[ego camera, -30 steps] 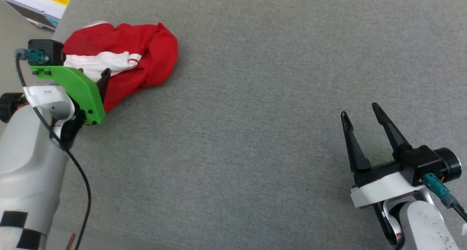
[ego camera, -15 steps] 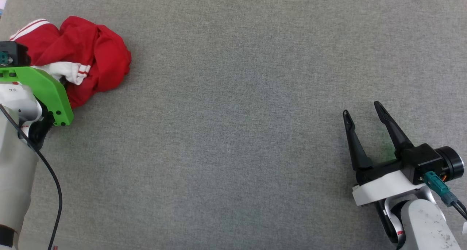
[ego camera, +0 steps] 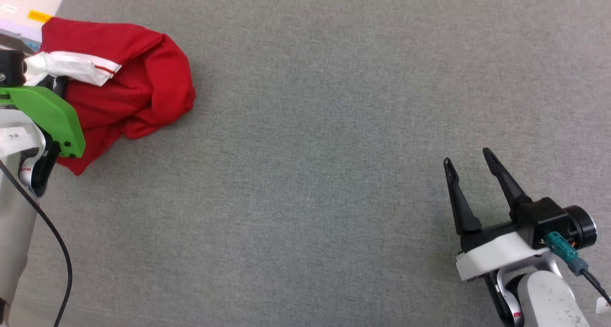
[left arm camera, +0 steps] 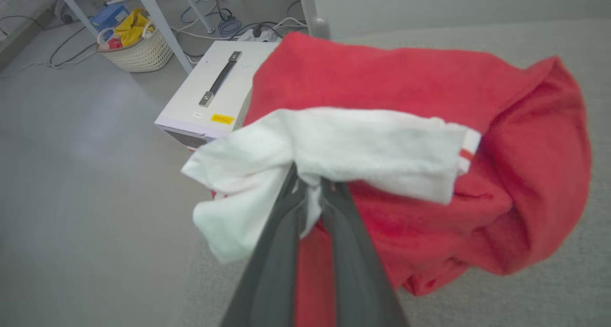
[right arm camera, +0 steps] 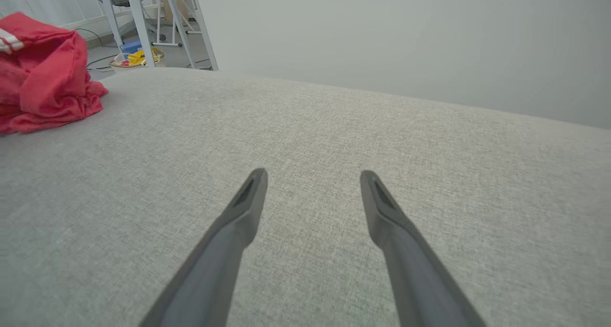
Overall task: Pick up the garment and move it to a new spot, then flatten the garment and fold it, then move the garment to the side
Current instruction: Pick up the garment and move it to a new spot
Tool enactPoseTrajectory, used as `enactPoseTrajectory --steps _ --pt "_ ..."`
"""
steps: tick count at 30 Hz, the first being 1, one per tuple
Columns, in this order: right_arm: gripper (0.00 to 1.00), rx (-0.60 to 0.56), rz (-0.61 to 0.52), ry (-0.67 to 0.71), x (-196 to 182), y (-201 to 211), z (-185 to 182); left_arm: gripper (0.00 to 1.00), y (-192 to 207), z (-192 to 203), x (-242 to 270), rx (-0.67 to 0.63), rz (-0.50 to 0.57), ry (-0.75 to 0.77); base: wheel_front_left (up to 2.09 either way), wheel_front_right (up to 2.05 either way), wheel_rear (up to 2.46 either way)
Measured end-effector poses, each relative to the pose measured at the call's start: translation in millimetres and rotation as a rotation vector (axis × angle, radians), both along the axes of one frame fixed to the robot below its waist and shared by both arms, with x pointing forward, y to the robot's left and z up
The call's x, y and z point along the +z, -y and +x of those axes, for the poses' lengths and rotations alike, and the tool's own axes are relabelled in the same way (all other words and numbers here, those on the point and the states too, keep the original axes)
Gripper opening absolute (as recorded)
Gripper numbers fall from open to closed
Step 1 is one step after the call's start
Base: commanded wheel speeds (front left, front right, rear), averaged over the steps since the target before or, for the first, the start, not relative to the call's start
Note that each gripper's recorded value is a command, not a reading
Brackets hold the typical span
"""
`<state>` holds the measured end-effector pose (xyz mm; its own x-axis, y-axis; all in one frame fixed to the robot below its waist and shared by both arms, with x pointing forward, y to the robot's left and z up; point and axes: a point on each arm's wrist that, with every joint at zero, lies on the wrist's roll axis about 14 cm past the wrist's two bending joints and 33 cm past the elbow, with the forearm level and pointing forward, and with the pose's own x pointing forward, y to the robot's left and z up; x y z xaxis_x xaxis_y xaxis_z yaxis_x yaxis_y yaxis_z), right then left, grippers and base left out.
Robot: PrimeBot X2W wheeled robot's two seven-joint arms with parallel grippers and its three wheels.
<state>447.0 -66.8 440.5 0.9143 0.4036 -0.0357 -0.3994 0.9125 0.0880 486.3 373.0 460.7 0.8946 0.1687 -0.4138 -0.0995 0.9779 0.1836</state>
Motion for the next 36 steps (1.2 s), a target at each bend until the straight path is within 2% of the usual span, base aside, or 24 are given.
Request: enactPoseTrajectory --steps 7,14,17,25,36 --pt "1.0 -0.03 0.03 0.039 27 4 -18 0.0 22 3 82 -0.138 0.095 0.215 0.0 0.0 0.0" --pt "1.0 -0.055 0.042 0.101 56 11 -38 0.0 95 -8 163 -0.368 0.153 0.405 0.0 0.0 0.0" --pt "1.0 -0.067 0.046 0.132 69 15 -45 0.0 130 -19 180 -0.46 0.151 0.442 0.0 0.0 0.0" --pt "1.0 -0.131 0.052 0.183 88 37 -60 0.0 233 -37 166 -0.7 0.081 0.377 0.0 0.0 0.0" --pt "1.0 -0.308 0.064 0.189 92 96 -78 0.0 389 -54 97 -1.009 -0.073 0.186 0.0 0.0 0.0"
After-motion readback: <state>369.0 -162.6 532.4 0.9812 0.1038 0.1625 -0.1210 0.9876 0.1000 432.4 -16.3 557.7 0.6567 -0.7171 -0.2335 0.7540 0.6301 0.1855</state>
